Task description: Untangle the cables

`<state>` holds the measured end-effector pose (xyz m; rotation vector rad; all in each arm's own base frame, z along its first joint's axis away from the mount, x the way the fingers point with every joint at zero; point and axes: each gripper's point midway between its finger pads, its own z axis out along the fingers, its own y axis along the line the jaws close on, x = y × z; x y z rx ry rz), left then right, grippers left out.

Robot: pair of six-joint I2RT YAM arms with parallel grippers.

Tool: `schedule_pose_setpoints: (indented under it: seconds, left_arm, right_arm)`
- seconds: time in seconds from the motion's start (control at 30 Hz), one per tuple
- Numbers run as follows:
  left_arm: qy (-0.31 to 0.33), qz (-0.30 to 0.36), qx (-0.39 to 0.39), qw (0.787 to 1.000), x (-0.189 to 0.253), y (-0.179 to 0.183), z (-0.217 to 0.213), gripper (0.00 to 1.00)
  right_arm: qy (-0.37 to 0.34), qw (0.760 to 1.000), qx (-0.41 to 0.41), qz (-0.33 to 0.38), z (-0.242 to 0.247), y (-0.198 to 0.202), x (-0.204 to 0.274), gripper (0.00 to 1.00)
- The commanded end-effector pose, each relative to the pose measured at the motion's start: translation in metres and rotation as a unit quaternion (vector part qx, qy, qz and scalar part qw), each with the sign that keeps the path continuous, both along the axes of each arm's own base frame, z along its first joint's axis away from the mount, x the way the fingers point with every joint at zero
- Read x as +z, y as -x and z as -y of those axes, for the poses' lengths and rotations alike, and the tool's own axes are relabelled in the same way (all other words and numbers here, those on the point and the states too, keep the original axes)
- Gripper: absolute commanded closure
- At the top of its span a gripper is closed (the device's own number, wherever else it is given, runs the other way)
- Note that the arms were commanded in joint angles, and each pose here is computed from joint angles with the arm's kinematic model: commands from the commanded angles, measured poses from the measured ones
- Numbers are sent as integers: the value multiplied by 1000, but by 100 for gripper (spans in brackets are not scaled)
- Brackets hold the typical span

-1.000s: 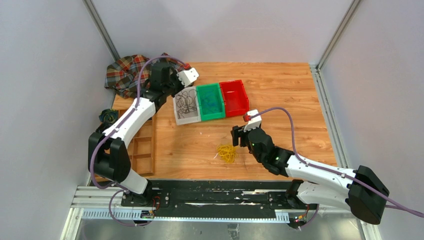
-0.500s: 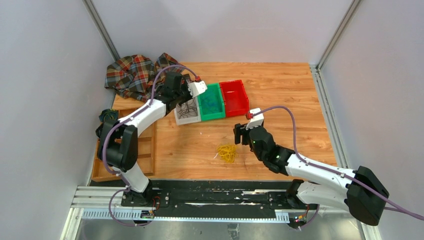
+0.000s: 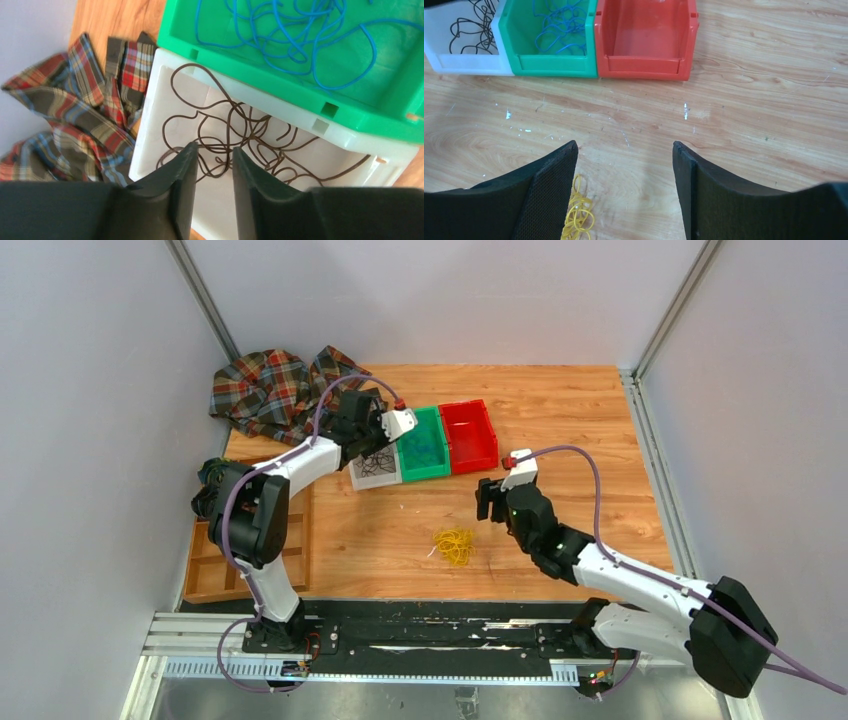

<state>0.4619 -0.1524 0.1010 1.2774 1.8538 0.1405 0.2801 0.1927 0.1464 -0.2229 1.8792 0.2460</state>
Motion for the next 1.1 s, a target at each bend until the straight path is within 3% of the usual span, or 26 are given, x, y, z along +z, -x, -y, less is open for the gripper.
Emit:
schedule_pose_setpoints:
  seconds: [0.0,0.07,0.23,0.47,0.63,0.8,1.07]
  left_arm:
    - [0,-25,-27,999,13,8,7,53]
    - [-1,-38,-34,999,20,13,8,34]
    - [8,-33,-40,999,55,17,8,11]
    - [11,-28,12,999,97,7,-1,1]
    - [28,-74,63,995,105,22,-7,2]
    - [23,-63,147,987,111,29,-34,2]
    - [90,-22,258,962,144,50,-65,2]
  right_arm:
    - [-41,999,0,19,-2,-13,34,30]
    - [-44,999,-3,25,1,-18,42,30]
    - [-45,998,-10,33,7,-30,56,28]
    - [-14,998,-64,16,27,-69,58,25]
    - [43,995,-85,-3,32,-111,38,25]
    - [57,993,-104,-27,38,-150,12,26]
    - [100,988,-93,-69,35,-179,-31,33]
